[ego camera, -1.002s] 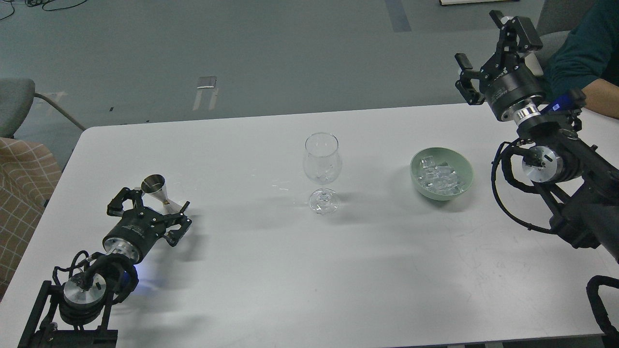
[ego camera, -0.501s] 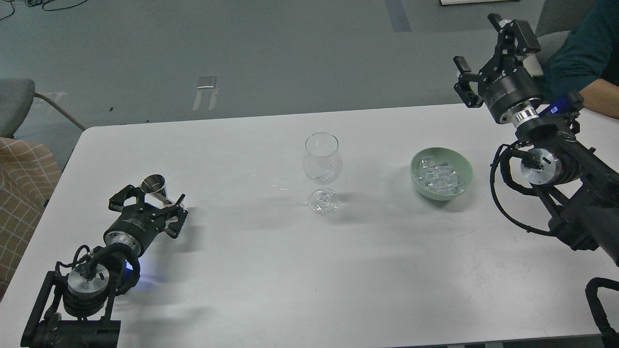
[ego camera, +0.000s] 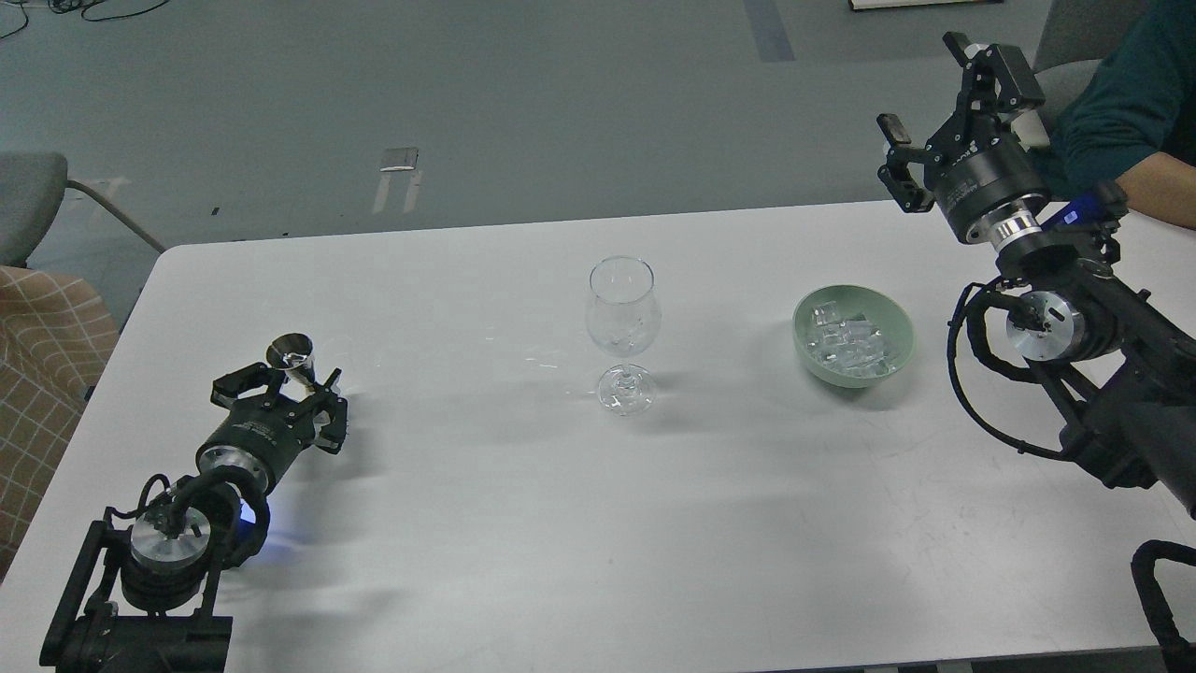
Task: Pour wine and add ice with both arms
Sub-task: 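Close the left gripper around the metal jigger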
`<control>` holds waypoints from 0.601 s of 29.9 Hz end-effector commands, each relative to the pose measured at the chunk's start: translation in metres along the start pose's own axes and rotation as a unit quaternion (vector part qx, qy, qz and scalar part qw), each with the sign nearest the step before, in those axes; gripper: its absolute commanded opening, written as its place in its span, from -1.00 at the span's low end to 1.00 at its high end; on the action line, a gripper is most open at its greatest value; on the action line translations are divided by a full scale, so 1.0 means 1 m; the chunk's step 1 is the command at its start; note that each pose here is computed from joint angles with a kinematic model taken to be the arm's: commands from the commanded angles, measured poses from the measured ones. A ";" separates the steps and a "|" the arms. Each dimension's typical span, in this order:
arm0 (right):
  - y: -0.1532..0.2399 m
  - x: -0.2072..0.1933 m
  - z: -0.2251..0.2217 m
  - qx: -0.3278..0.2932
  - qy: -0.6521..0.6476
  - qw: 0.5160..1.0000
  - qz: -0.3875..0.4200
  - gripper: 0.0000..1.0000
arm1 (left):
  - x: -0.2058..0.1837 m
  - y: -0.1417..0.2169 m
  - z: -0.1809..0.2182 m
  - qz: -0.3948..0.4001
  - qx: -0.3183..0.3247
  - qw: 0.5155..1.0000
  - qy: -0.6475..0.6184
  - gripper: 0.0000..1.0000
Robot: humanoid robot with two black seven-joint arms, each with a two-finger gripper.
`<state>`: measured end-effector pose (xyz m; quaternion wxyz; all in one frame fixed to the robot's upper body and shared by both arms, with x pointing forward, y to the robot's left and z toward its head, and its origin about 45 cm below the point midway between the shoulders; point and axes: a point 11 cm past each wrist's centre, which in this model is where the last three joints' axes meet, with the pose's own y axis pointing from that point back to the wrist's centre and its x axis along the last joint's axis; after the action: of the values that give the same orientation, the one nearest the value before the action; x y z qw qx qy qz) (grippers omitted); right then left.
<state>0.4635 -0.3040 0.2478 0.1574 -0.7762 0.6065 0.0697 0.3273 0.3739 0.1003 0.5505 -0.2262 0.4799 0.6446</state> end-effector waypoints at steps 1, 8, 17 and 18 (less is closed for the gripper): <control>0.000 0.000 0.001 -0.001 0.000 1.000 0.000 1.00 | -0.001 0.000 0.000 -0.002 0.000 1.000 0.000 -0.27; 0.000 0.000 0.001 -0.001 0.000 1.000 0.000 1.00 | -0.001 0.000 0.002 -0.005 -0.010 1.000 0.006 -0.49; 0.002 0.000 0.002 -0.002 -0.001 1.000 0.000 1.00 | -0.003 0.000 -0.001 -0.011 -0.008 1.000 0.013 -0.77; 0.002 0.001 0.002 -0.002 -0.001 1.000 0.001 1.00 | -0.003 0.000 -0.001 -0.011 -0.008 1.000 0.013 -0.77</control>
<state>0.4622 -0.3041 0.2452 0.1558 -0.7761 0.6068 0.0717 0.3278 0.3720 0.1012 0.5483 -0.2432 0.4794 0.6406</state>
